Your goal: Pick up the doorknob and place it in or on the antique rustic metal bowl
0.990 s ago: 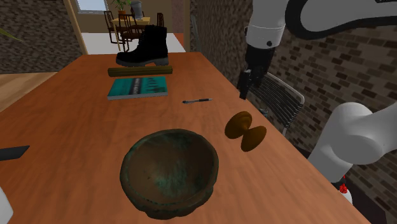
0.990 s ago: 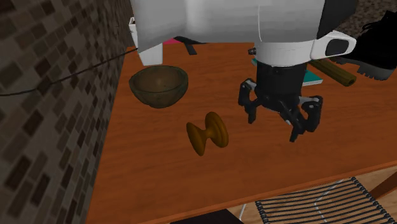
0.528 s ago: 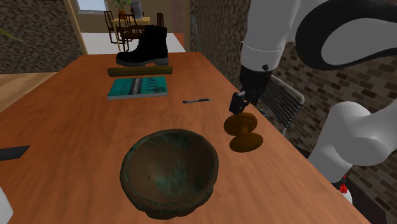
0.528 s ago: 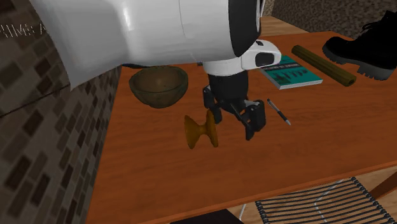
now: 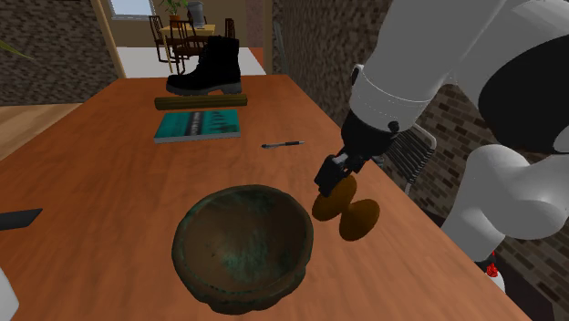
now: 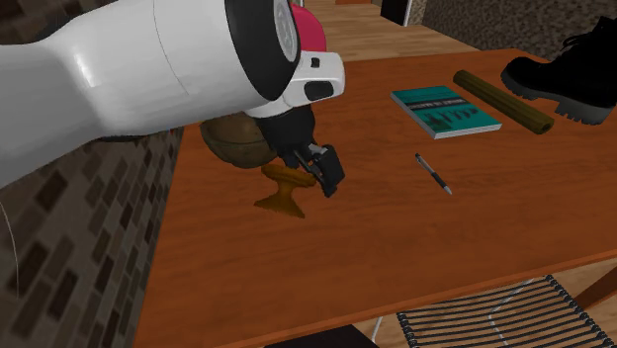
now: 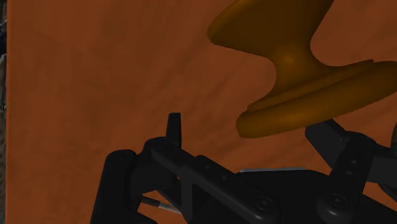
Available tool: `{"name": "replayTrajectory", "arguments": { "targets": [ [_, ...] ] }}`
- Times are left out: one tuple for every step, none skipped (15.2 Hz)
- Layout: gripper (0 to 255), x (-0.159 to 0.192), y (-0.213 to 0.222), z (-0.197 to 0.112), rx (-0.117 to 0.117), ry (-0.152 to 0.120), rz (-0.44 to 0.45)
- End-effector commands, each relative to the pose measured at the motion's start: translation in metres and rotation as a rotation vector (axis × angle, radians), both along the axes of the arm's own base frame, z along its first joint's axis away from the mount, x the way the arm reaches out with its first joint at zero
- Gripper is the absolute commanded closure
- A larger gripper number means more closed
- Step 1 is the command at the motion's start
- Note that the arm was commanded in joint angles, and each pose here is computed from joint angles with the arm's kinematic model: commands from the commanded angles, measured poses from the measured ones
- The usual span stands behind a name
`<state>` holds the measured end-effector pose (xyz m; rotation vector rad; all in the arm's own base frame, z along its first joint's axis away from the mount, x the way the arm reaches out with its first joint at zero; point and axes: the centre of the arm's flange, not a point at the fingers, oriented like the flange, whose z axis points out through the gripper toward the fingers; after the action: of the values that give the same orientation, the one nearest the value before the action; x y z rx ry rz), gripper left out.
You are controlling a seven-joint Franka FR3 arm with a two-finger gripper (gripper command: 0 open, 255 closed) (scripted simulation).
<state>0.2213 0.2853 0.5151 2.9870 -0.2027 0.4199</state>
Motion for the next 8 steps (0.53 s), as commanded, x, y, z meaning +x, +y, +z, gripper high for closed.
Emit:
{"name": "replayTrajectory", "arguments": {
  "targets": [
    [0,-0.025,-0.008,-0.006,-0.058,0.014,-0.016],
    [0,-0.023,-0.009,-0.011,-0.058,0.014,-0.016],
    [0,-0.022,-0.010,-0.016,-0.058,0.014,-0.016],
    [0,-0.021,-0.011,-0.021,-0.058,0.014,-0.016],
    [0,-0.020,-0.012,-0.024,-0.058,0.014,-0.016],
    [0,-0.020,-0.012,-0.024,-0.058,0.014,-0.016],
    [0,-0.020,-0.012,-0.024,-0.058,0.014,-0.016],
    [0,-0.020,-0.012,-0.024,-0.058,0.014,-0.016]
  ]
}}
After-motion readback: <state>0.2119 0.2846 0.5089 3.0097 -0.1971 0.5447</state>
